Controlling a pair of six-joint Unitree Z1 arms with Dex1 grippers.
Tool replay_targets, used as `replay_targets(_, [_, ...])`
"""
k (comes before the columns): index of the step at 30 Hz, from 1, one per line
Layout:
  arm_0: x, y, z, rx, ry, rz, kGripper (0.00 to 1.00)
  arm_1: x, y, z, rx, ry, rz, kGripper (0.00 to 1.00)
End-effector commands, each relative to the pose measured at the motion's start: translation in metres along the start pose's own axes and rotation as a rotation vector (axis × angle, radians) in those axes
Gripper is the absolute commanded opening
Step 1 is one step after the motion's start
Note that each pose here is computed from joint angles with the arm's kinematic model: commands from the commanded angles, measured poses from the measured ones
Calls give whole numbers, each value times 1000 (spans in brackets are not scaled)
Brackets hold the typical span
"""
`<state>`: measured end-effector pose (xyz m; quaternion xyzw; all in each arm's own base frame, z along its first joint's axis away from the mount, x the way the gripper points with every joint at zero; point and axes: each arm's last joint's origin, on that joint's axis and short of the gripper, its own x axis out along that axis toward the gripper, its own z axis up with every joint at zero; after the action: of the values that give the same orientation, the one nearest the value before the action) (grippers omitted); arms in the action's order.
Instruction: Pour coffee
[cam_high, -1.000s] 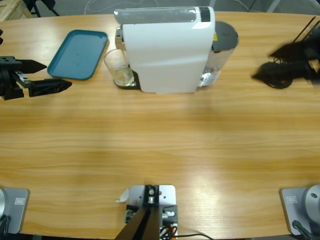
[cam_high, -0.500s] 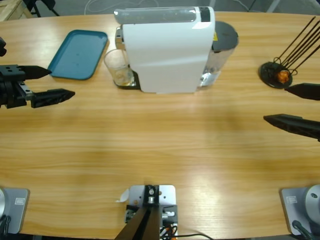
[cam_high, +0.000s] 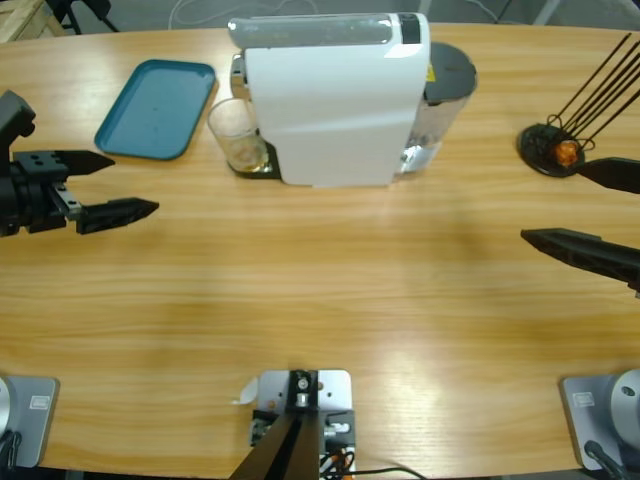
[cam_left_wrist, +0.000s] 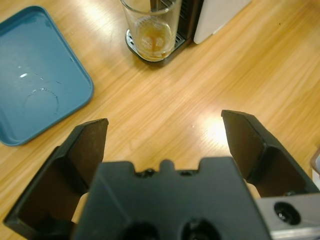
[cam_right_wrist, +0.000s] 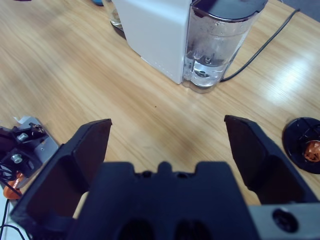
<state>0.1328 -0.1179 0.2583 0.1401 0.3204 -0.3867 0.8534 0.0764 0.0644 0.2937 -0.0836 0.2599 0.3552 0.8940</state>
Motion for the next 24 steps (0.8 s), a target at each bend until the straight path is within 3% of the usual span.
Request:
replay_targets(1, [6,-7,-13,29,42,-40,1000,11,0,-12,13,62,16,1000])
replay_targets(24, [7,-10,-12,42,37,-55,1000,13,0,-12,14,69,17,1000])
